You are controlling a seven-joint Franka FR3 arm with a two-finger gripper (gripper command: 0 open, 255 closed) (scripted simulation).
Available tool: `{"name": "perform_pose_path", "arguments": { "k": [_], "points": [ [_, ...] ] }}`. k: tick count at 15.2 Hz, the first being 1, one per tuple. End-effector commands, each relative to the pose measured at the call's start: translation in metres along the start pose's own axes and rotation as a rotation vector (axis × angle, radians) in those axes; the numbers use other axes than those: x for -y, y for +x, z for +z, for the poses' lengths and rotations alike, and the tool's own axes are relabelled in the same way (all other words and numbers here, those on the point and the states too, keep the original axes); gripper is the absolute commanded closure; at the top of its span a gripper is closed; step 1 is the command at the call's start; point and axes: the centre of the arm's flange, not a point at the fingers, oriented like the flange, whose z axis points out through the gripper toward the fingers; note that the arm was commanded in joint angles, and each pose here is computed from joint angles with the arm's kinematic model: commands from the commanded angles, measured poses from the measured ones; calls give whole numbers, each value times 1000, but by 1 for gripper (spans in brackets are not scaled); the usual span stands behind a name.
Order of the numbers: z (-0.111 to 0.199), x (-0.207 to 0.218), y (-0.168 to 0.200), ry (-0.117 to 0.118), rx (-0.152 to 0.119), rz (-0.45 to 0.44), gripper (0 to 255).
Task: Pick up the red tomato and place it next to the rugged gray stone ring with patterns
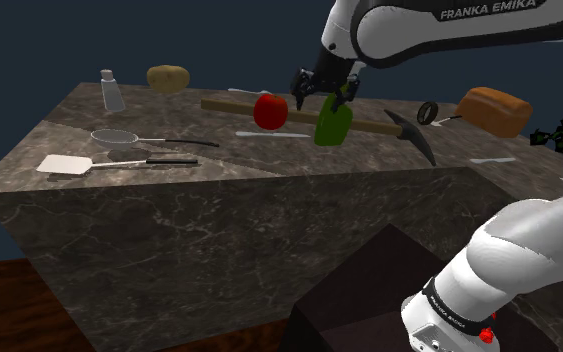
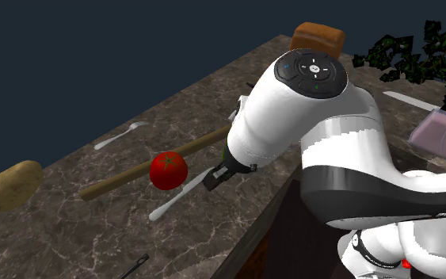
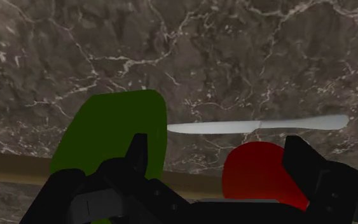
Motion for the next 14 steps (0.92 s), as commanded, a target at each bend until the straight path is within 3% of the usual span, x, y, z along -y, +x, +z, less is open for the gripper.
{"name": "perform_pose_path", "arguments": {
  "k": [1,9,14],
  "points": [
    [11,22,10,7,-48,54,0],
    [29,89,59,17,-229,249,0],
    [55,89,65,17,-229,249,0]
  ]
}}
